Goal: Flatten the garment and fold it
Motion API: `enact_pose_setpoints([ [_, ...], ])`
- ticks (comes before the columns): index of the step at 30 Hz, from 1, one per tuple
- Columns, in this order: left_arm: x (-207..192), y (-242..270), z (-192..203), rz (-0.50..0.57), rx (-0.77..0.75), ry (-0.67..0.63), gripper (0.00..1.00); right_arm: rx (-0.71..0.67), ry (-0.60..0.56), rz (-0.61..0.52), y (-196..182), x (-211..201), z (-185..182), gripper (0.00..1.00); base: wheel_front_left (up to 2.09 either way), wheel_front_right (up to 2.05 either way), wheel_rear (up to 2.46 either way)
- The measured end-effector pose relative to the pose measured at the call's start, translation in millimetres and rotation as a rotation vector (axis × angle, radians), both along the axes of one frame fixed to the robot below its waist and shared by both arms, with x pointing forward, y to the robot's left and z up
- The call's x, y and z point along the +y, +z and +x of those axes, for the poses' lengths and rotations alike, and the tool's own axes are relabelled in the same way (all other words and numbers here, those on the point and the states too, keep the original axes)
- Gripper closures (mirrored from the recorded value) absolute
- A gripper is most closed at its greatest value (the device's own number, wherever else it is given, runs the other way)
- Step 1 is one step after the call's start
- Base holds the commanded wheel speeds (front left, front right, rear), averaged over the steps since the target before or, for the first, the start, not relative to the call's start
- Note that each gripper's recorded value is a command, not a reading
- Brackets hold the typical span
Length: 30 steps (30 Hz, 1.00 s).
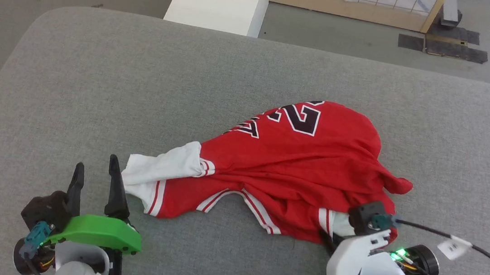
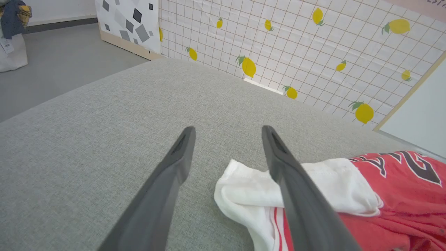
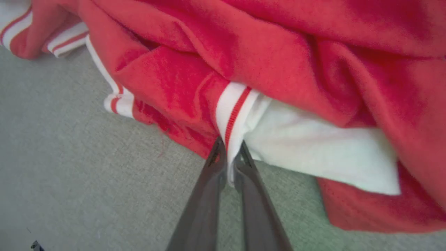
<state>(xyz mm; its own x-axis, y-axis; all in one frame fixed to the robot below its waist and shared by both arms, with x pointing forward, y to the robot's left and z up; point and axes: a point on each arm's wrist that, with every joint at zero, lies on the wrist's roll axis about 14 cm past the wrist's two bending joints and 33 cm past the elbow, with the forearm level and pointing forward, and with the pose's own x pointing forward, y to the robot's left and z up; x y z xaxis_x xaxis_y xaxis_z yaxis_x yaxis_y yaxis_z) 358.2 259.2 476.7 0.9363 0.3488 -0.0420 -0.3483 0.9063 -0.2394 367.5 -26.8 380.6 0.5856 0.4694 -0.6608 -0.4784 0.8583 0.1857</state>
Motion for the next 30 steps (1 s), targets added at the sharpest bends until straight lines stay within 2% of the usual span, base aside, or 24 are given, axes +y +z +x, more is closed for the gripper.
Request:
enact_pose_setpoints([
  [4, -2.6, 1.4, 0.4, 0.013, -0.003, -0.016, 0.0, -0.176, -0.05, 0.088, 34.8, -2.6, 11.8, 1.0, 0.0, 0.0, 0.0],
  [7, -8.7, 2.3, 2.9, 0.017, -0.006, -0.036, 0.0, -0.309, -0.128, 0.105, 65.8, -24.4, 21.6, 1.0, 0.0, 0.0, 0.0],
  [10, -18.9, 5.0, 7.2, 0.012, -0.019, -0.072, 0.0, -0.423, -0.229, 0.041, 92.0, -66.4, 24.0, 1.0, 0.0, 0.0, 0.0],
  [15, -37.0, 10.7, 15.8, 0.003, -0.042, -0.132, 0.0, -0.545, -0.423, -0.15, 125.8, -151.8, 12.2, 1.0, 0.0, 0.0, 0.0],
  [17, -45.2, 11.9, 18.8, 0.0, -0.047, -0.156, 0.0, -0.495, -0.493, -0.222, 117.9, -182.1, -2.1, 1.0, 0.0, 0.0, 0.0],
  [19, -52.6, 12.2, 21.3, -0.004, -0.049, -0.178, 0.0, -0.384, -0.557, -0.274, 97.7, -207.5, -22.6, 1.0, 0.0, 0.0, 0.0],
  [23, -67.3, 8.1, 25.2, -0.014, -0.039, -0.223, 0.0, -0.062, -0.651, -0.275, 38.8, -234.5, -74.7, 1.0, 0.0, 0.0, 0.0],
  [24, -70.9, 5.6, 25.8, -0.018, -0.032, -0.235, 0.0, -0.016, -0.669, -0.265, 30.9, -237.7, -82.2, 0.93, 0.0, 0.0, 0.0],
  [25, -75.3, 3.0, 26.1, -0.021, -0.025, -0.251, 0.0, 0.016, -0.683, -0.251, 25.4, -239.9, -87.1, 0.69, 0.0, 0.0, 0.0],
  [26, -78.6, 1.3, 26.4, -0.024, -0.02, -0.261, 0.0, 0.027, -0.695, -0.239, 23.1, -241.1, -89.3, 0.0, 0.0, 0.0, 0.0],
  [30, -101.6, -3.6, 28.7, -0.026, -0.004, -0.335, 0.0, -0.088, -0.756, -0.2, 37.2, -254.9, -80.6, 0.0, 0.0, 0.0, 0.0],
])
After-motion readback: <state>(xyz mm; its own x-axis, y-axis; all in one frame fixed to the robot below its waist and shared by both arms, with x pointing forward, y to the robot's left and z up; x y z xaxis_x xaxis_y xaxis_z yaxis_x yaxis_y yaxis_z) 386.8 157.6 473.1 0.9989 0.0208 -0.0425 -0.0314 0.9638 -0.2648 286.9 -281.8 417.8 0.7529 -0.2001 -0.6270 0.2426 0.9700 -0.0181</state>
